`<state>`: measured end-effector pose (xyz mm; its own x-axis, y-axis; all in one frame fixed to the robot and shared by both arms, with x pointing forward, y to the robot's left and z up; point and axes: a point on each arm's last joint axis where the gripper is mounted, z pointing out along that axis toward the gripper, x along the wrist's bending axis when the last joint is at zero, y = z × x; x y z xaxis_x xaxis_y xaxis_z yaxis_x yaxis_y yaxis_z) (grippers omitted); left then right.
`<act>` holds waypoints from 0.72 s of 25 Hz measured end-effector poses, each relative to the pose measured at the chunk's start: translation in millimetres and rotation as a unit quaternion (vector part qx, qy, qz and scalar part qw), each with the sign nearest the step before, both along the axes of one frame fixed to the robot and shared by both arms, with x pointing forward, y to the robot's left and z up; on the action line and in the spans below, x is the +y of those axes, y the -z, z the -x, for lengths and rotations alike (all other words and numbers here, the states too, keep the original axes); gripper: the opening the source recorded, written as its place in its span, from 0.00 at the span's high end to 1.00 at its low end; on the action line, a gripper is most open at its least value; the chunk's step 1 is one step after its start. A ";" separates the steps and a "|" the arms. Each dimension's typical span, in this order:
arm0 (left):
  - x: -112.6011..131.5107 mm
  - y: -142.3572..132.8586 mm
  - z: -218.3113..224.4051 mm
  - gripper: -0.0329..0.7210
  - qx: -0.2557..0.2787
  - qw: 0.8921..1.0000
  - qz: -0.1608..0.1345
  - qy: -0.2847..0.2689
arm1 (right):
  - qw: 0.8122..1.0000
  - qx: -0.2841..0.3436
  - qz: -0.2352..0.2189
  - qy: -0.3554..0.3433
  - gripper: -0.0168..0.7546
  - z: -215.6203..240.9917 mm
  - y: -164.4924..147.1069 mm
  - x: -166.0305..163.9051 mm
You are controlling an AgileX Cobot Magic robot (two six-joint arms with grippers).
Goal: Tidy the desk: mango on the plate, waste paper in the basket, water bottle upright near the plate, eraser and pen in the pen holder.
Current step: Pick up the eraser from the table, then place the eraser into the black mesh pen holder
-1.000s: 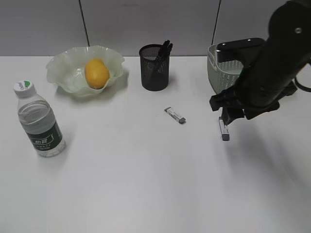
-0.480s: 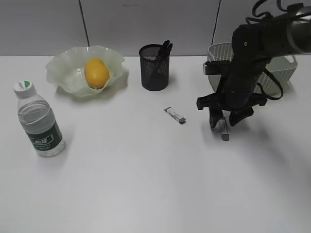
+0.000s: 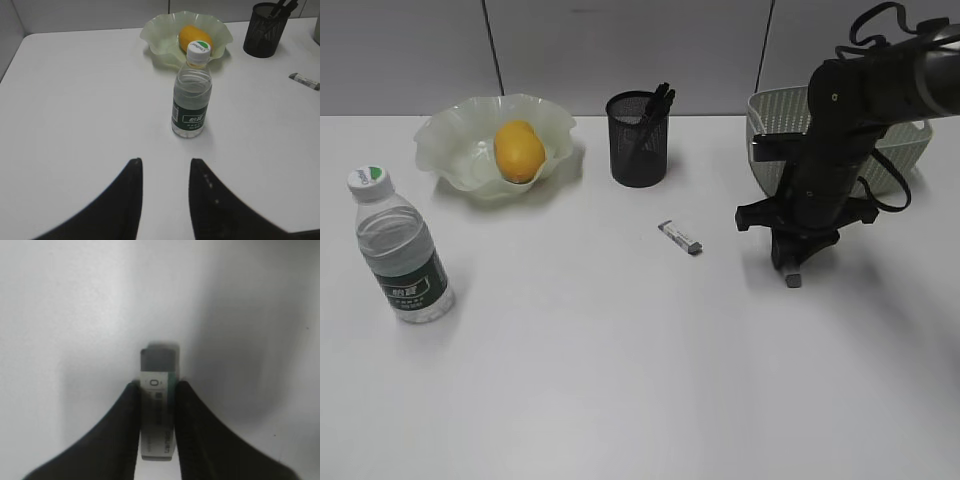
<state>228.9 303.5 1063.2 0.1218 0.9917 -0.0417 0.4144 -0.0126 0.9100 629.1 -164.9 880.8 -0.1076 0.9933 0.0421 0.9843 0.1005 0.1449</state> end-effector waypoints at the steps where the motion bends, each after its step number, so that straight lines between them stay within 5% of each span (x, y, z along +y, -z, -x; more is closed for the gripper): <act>1: 0.0 0.0 0.0 0.64 0.000 1.000 0.000 0.000 | 1.000 -0.001 0.000 -0.003 0.76 -0.3 -0.2 0.1; 6: 0.1 0.0 0.0 0.64 0.000 1.000 0.000 0.000 | 0.999 -0.021 -0.002 -0.030 0.76 -1.3 -9.3 2.6; 9: 0.1 0.0 0.0 0.64 0.000 1.000 0.000 0.000 | 0.988 -0.134 -0.027 -0.065 0.76 -3.9 -61.8 12.9; 14: 0.0 0.0 0.0 0.64 0.000 1.000 0.000 0.000 | 0.887 -0.438 -0.123 -0.079 0.76 -16.9 -171.6 35.0; 18: 0.2 0.0 0.0 0.64 0.000 1.000 -0.001 -0.001 | 0.849 -0.502 -0.151 -0.068 0.76 -40.1 -169.6 49.5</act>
